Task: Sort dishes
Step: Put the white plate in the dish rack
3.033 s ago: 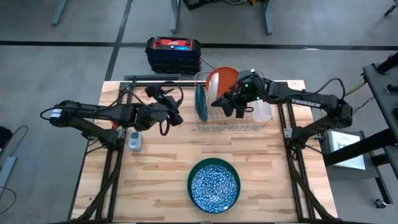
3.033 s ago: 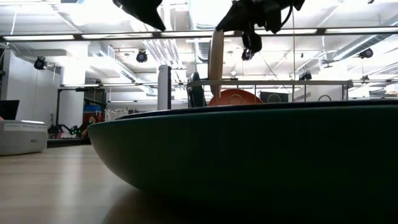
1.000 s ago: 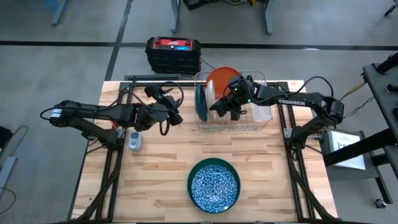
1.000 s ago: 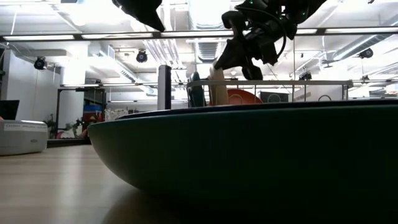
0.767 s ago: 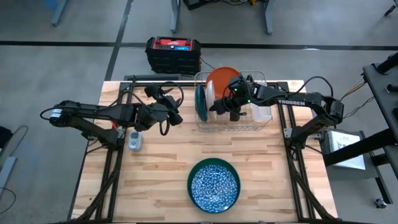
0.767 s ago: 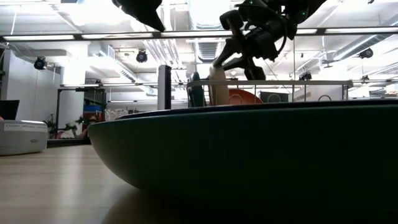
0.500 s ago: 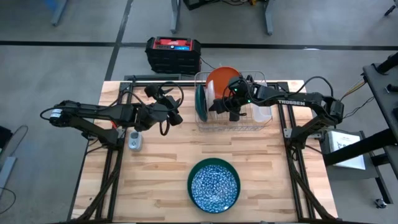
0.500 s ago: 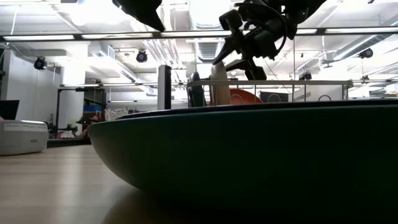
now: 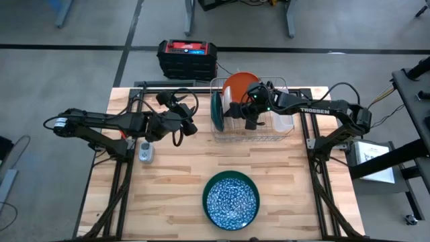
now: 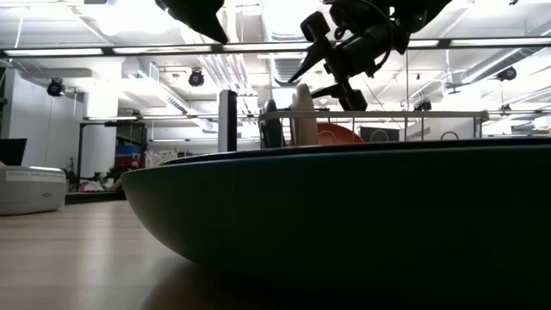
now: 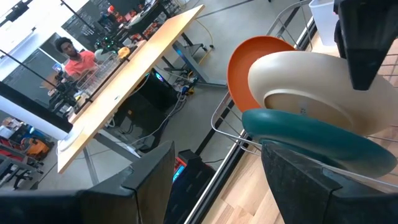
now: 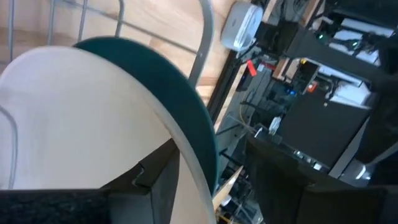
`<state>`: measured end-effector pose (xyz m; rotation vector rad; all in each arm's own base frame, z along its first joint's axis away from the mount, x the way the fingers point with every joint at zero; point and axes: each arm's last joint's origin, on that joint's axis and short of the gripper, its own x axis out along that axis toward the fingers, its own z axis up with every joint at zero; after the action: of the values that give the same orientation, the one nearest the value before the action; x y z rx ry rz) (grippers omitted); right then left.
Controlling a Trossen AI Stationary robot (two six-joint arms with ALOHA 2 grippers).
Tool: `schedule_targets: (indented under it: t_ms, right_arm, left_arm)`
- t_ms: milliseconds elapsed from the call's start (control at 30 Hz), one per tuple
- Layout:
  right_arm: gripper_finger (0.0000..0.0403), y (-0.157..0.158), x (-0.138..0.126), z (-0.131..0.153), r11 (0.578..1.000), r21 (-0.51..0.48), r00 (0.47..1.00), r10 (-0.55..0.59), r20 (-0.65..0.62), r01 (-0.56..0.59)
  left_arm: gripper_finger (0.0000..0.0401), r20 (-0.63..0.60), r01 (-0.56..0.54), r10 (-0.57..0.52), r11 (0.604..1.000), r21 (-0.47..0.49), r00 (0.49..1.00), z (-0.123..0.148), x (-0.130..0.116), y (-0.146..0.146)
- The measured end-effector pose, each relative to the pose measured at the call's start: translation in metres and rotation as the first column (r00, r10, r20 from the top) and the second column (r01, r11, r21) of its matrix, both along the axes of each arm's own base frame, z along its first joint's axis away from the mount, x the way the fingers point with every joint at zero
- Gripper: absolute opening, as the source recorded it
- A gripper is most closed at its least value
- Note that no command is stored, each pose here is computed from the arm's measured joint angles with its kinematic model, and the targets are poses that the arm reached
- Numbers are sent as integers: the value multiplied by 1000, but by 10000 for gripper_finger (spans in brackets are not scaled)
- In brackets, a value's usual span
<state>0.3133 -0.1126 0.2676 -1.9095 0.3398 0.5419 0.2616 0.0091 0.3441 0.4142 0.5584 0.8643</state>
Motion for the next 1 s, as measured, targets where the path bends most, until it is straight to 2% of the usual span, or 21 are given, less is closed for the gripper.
schedule_targets:
  t_ms: [100,267,500,633,1000]
  right_arm:
    - [182,-1,0,0,999,-12,999,-39,-8,39]
    - [183,-1,0,0,996,44,997,-80,-11,81]
    - [183,-3,0,0,991,34,991,-131,-20,132]
    - [183,-3,-1,-1,984,71,987,-160,-23,161]
    - [183,7,2,-4,990,55,991,-127,-52,129]
  left_arm:
    - [230,2,0,0,1000,-1,1000,0,0,0]
    - [230,2,-1,1,1000,-1,1000,0,0,0]
    - [230,2,-1,1,1000,-1,1000,0,0,0]
    - [230,2,-1,1,1000,-1,1000,0,0,0]
    - [230,2,-1,1,1000,-1,1000,0,0,0]
